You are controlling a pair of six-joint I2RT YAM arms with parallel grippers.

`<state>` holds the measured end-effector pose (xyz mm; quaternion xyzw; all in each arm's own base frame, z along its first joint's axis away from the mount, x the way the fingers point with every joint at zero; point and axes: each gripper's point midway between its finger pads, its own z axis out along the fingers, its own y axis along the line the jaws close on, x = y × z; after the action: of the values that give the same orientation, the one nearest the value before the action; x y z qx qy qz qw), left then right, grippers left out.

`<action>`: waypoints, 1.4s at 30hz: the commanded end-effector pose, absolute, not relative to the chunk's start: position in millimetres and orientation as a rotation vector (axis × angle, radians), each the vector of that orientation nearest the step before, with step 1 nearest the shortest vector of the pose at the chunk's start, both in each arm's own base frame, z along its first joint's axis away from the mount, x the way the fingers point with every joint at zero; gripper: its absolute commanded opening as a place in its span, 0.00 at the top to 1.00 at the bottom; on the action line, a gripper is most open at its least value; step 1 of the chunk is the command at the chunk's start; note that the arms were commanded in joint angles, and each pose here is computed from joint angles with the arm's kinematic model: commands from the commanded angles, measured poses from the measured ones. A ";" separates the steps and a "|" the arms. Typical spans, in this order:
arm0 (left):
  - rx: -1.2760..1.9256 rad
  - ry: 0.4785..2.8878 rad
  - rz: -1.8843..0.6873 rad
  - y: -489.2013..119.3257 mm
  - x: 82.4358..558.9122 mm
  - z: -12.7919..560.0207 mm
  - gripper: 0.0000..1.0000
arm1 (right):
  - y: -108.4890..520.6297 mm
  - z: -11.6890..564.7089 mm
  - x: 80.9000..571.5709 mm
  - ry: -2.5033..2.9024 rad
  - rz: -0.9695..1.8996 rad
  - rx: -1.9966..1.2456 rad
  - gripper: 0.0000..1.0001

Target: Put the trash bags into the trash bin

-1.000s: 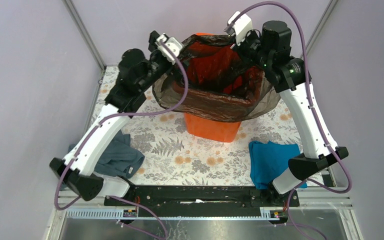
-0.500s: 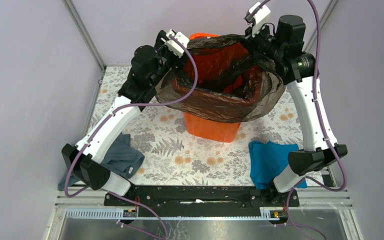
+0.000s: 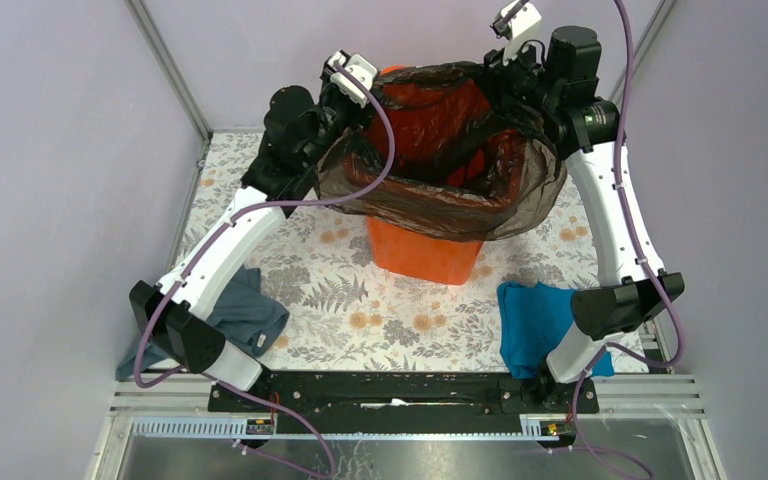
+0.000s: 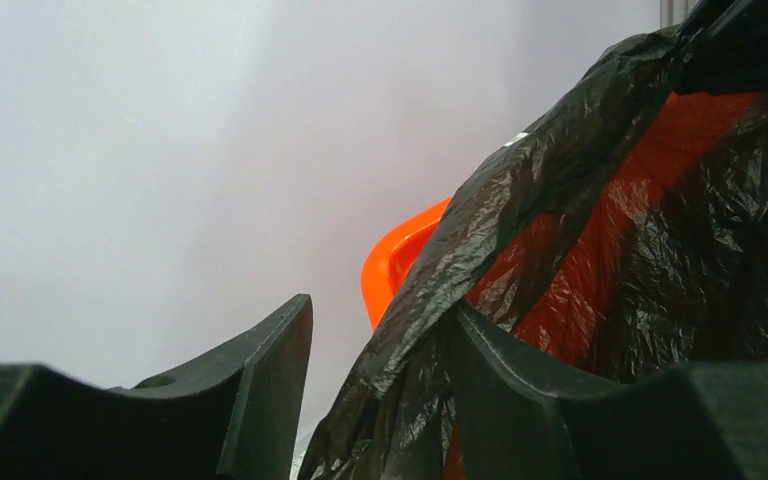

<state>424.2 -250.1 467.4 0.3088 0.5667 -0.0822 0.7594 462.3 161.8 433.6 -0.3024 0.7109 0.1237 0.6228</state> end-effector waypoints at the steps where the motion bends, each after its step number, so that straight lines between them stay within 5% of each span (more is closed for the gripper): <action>1: 0.614 1.159 -0.222 -250.7 424.0 498.8 0.46 | 143.5 474.3 450.3 1.552 0.219 -0.571 0.57; 13: 0.510 1.230 -0.309 -250.6 429.4 501.8 0.51 | 142.9 447.8 397.8 1.508 -0.227 -0.617 0.06; 18: 0.504 1.245 -0.307 -249.8 430.5 500.6 0.52 | 118.0 446.5 395.8 1.492 -0.434 -0.539 0.06; 22: 0.503 1.244 -0.311 -249.7 429.7 502.7 0.53 | 104.9 452.5 400.5 1.471 -0.531 -0.473 0.19; 32: 0.506 1.258 -0.294 -244.3 427.8 500.6 0.37 | 120.9 479.9 413.1 1.410 -0.462 -0.474 0.96; 37: 0.513 1.224 -0.298 -243.0 420.9 508.5 0.31 | 130.3 477.5 428.5 1.487 -0.361 -0.564 1.00; 42: 0.528 1.220 -0.265 -244.0 430.7 512.0 0.43 | 127.8 479.1 433.1 1.546 -0.209 -0.585 1.00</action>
<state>434.1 -251.6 471.9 0.2519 0.6020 -0.1310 0.7463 437.8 125.9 471.9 -0.2530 0.6719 -0.1650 0.6762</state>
